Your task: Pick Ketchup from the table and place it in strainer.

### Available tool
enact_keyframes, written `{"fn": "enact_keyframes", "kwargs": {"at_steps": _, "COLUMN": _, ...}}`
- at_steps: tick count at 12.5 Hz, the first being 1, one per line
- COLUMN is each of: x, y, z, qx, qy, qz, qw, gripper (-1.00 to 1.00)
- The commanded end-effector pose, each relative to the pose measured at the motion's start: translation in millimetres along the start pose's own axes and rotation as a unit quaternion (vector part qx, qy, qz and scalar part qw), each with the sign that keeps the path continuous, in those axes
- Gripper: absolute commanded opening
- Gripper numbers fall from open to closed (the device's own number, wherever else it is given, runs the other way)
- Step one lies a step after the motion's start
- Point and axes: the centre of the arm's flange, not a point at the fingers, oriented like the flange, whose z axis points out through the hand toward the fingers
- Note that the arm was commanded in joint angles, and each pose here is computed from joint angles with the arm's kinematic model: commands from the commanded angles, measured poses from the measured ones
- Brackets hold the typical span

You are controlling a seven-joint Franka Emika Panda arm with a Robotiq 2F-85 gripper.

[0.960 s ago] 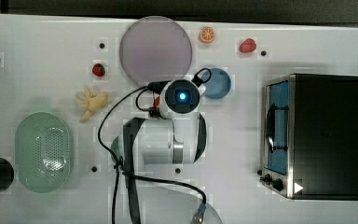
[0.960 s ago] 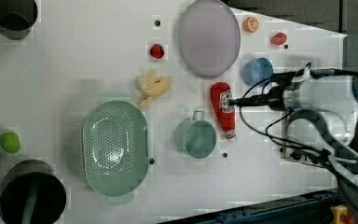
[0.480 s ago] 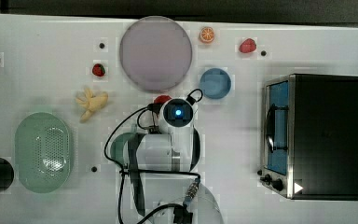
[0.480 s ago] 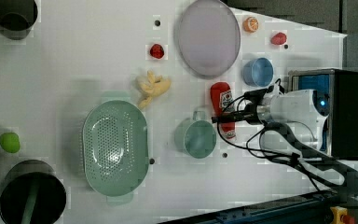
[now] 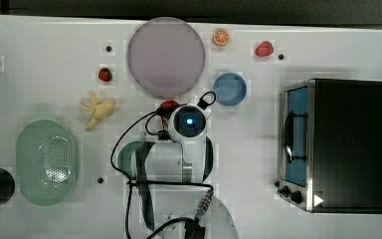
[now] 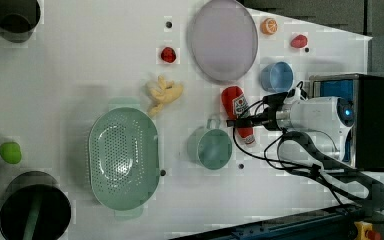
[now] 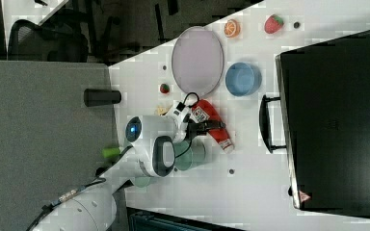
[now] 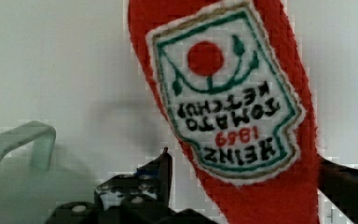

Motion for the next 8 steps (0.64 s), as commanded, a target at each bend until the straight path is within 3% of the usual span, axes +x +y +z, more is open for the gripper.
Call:
{"fn": "enact_keyframes", "kwargs": {"at_steps": 1, "x": 10.2, "y": 2.2, "z": -13.9, "qx": -0.006, "qy": 0.022, "qz": -0.016, "qw": 1.0, "gripper": 0.69}}
{"fn": "enact_keyframes", "kwargs": {"at_steps": 3, "x": 13.1, "y": 1.0, "z": -18.7, "qx": -0.007, "qy": 0.026, "qz": -0.018, "qw": 0.999, "gripper": 0.23}}
{"fn": "enact_keyframes", "kwargs": {"at_steps": 6, "x": 19.2, "y": -2.9, "z": -49.5, "qx": -0.014, "qy": 0.043, "qz": -0.022, "qw": 0.999, "gripper": 0.23}}
{"fn": "enact_keyframes", "kwargs": {"at_steps": 8, "x": 20.5, "y": -6.7, "z": -84.3, "qx": -0.018, "qy": 0.042, "qz": -0.004, "qw": 0.999, "gripper": 0.23}}
